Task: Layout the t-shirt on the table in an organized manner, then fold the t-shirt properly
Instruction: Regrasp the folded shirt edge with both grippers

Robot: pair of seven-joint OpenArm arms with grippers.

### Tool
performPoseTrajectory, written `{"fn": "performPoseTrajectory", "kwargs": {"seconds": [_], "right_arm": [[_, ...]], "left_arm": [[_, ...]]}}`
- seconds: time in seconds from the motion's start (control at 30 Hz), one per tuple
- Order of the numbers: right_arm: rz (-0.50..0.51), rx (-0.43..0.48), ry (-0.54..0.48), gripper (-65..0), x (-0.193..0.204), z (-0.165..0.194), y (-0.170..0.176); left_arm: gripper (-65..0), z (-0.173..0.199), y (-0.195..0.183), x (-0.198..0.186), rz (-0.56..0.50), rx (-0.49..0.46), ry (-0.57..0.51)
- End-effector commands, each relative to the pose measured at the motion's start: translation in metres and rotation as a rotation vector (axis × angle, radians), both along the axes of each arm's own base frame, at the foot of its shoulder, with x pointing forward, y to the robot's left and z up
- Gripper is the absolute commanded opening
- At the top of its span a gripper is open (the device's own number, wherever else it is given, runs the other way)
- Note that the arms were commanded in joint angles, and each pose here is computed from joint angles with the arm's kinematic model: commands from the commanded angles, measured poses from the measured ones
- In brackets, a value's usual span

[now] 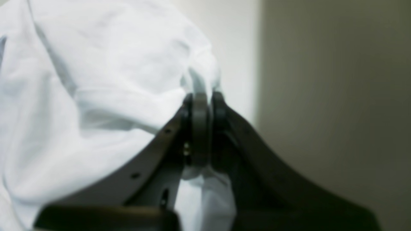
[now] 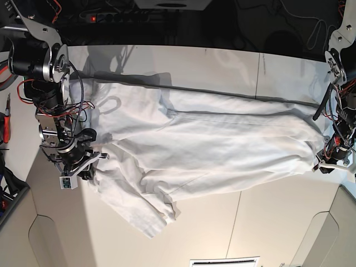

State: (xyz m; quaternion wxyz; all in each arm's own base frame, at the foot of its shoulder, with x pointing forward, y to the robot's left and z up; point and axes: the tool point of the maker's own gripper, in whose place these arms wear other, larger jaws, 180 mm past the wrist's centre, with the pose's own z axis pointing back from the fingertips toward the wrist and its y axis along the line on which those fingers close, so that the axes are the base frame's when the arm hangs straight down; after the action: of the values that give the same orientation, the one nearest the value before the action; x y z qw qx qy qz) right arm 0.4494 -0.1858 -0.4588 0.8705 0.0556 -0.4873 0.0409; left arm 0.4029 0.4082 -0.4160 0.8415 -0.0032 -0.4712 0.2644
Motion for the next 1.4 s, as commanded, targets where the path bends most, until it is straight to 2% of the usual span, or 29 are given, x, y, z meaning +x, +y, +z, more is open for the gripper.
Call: {"fn": "performPoseTrajectory", "kwargs": {"seconds": [0.0, 0.4, 0.7, 0.83, 1.1, 1.13, 1.2, 1.3, 1.37], "right_arm": [[0.0, 0.005, -0.07, -65.0, 0.018, 0.022, -0.002], [0.0, 0.005, -0.068, -65.0, 0.017, 0.021, -0.002], [0.0, 0.005, -0.068, -65.0, 0.017, 0.021, -0.002], [-0.001, 0.006, -0.078, -65.0, 0.018, 0.023, -0.002], [-0.001, 0.007, -0.086, -65.0, 0.018, 0.024, -0.002], [-0.001, 0.007, -0.086, -65.0, 0.018, 0.024, -0.002], [-0.001, 0.007, -0.086, -65.0, 0.018, 0.024, -0.002], [-0.003, 0.009, -0.087, -65.0, 0.018, 0.024, -0.002], [-0.03, 0.041, -0.11, -65.0, 0.022, 0.031, -0.004]], "left_arm": [[-40.7, 0.021, 0.009, 0.012, 0.009, 0.006, -0.059], [-40.7, 0.006, -0.048, 0.031, -0.07, -0.09, -0.082], [-41.4, 0.003, -0.058, 0.034, -0.092, -0.069, -0.081], [-48.1, 0.007, -0.065, 0.037, -0.132, -0.082, -0.109], [-49.6, 0.008, -0.073, 0.04, -0.174, -0.057, -0.112], [-53.0, 0.008, -0.074, 0.041, -0.178, -0.052, -0.113], [-64.4, 0.01, -0.073, 0.042, -0.174, -0.044, -0.126], [-65.0, 0.014, -0.067, 0.043, -0.155, -0.028, -0.143], [-65.0, 0.017, -0.064, 0.044, -0.153, -0.02, -0.153]]}}
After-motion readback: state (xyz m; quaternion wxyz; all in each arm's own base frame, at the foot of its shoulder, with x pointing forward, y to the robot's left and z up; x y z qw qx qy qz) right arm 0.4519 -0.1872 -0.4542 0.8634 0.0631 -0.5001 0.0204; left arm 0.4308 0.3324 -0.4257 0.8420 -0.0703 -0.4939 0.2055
